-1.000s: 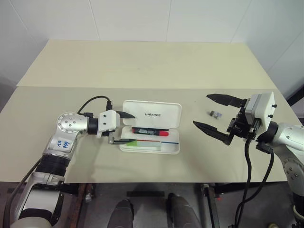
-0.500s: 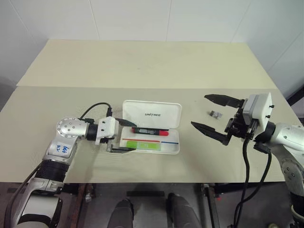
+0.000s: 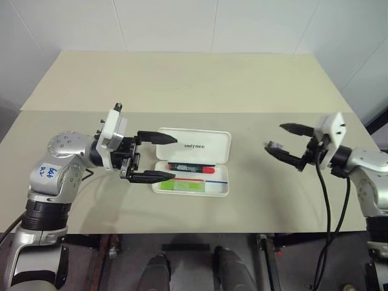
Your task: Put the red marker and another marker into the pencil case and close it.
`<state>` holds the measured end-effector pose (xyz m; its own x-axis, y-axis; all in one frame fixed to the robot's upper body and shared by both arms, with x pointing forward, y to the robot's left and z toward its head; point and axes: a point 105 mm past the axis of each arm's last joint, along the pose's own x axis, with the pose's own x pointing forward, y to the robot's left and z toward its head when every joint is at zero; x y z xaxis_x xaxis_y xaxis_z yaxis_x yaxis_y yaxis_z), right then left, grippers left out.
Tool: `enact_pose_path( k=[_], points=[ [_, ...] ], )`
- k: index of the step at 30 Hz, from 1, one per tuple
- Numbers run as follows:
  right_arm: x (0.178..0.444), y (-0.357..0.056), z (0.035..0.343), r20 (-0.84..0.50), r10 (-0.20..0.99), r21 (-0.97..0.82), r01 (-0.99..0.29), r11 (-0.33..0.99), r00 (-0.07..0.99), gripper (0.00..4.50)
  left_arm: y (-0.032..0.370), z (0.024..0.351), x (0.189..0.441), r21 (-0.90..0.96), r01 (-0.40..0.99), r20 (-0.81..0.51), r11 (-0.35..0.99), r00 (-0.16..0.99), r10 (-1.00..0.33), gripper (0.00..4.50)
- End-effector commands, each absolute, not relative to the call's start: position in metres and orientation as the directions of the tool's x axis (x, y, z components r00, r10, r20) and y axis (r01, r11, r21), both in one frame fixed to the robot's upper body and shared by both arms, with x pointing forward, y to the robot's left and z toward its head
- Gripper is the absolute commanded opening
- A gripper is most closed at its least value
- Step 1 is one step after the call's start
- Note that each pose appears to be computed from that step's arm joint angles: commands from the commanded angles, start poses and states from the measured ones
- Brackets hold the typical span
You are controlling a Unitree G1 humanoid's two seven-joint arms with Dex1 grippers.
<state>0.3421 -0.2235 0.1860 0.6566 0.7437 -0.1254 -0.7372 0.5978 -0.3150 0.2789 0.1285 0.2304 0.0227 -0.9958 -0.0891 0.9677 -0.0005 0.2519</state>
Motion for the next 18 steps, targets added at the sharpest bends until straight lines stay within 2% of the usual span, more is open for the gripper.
enact_pose_path(
  k=[1, 6, 10, 18],
  points=[
    [0.356, -0.231, 0.181, -0.163, 0.749, -0.324, -0.752, 0.574, 0.642, 4.5, 0.123, 0.253, 0.281, 0.312, 0.95, -0.09, 0.016, 0.046, -0.995, 4.48],
    [0.374, -0.239, 0.165, -0.223, 0.731, -0.302, -0.759, 0.578, 0.645, 4.5, 0.119, 0.266, 0.289, 0.33, 0.942, -0.105, 0.055, 0.095, -0.99, 4.48],
    [0.391, -0.25, 0.157, -0.253, 0.683, -0.274, -0.728, 0.629, 0.686, 4.5, 0.122, 0.274, 0.29, 0.344, 0.937, -0.155, 0.065, 0.125, -0.98, 4.48],
    [0.402, -0.26, 0.148, -0.278, 0.612, -0.255, -0.672, 0.696, 0.74, 4.5, 0.131, 0.278, 0.289, 0.349, 0.934, -0.2, 0.075, 0.153, -0.968, 4.48]
  ],
)
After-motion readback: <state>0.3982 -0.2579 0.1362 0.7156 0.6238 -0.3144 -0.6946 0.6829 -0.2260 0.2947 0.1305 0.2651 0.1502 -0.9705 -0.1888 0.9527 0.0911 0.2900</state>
